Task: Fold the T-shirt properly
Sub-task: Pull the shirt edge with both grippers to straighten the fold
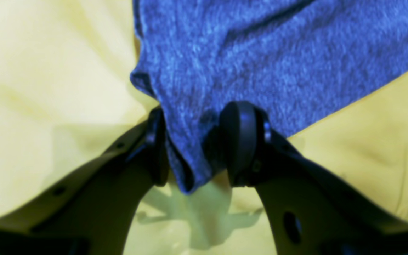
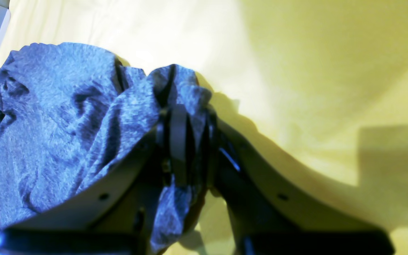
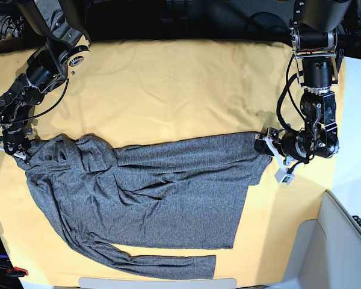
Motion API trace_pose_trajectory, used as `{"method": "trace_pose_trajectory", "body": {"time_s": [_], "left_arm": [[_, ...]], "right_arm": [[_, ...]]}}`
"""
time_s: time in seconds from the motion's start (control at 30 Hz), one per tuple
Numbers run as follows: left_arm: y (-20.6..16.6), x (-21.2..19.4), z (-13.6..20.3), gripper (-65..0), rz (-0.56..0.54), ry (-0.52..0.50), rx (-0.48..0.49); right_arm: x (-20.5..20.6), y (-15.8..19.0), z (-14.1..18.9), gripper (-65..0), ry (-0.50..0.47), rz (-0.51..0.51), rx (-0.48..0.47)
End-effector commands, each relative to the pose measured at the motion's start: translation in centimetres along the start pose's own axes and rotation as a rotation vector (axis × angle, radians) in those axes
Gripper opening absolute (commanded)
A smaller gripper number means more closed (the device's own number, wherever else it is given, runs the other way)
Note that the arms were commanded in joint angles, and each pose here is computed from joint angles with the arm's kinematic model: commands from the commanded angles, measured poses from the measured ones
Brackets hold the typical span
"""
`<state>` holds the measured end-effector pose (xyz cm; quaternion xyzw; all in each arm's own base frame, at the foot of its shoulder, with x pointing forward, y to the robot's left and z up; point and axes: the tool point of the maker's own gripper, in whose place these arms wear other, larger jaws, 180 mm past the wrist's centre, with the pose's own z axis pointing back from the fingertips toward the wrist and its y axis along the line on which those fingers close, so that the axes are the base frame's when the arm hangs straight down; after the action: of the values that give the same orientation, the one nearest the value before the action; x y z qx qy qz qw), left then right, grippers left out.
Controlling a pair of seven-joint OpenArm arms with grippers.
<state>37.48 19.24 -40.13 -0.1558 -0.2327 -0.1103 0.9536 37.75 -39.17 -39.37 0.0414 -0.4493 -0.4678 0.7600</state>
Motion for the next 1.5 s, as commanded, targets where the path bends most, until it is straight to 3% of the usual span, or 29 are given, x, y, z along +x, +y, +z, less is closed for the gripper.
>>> {"method": "trace_pose_trajectory", "body": {"time_s": [0.0, 0.33, 0.6, 0.87, 1.1, 1.3, 1.37, 1.47], "left_arm": [[-0.1, 2.0, 0.7, -39.8, -0.013, -0.046, -0.002], [1.4, 1.3, 1.1, -32.2, -0.003, -0.030, 0.024], [2.2, -1.8, -1.4, -32.3, 0.111, 0.018, -0.012], [0.2, -1.8, -2.5, -32.3, 0.113, 0.023, -0.053], [-1.4, -3.6, -3.4, -32.6, 0.115, 0.086, -0.089], [-2.0, -4.2, -3.7, -41.5, 0.116, 0.097, -0.101], [-2.0, -4.2, -3.7, -47.9, 0.116, 0.097, -0.101], [-1.9, -4.2, -3.7, -62.2, 0.116, 0.098, -0.099]], "right_arm": [[-0.8, 0.3, 0.0, -57.4, 0.049, 0.006, -0.003], [-0.8, 0.3, 0.0, -57.4, 0.050, 0.007, -0.003], [-0.9, 0.2, 0.0, -57.4, 0.055, 0.007, -0.003], [-1.3, -0.3, 0.1, -57.5, 0.062, 0.013, -0.012], [-1.3, -0.3, 0.1, -57.6, 0.062, 0.013, -0.012], [-1.3, -0.3, 0.1, -57.6, 0.063, 0.013, -0.013], [-1.4, -0.4, 0.1, -58.4, 0.065, 0.015, -0.015], [-1.6, -0.5, 0.1, -65.0, 0.073, 0.017, -0.017]]}}
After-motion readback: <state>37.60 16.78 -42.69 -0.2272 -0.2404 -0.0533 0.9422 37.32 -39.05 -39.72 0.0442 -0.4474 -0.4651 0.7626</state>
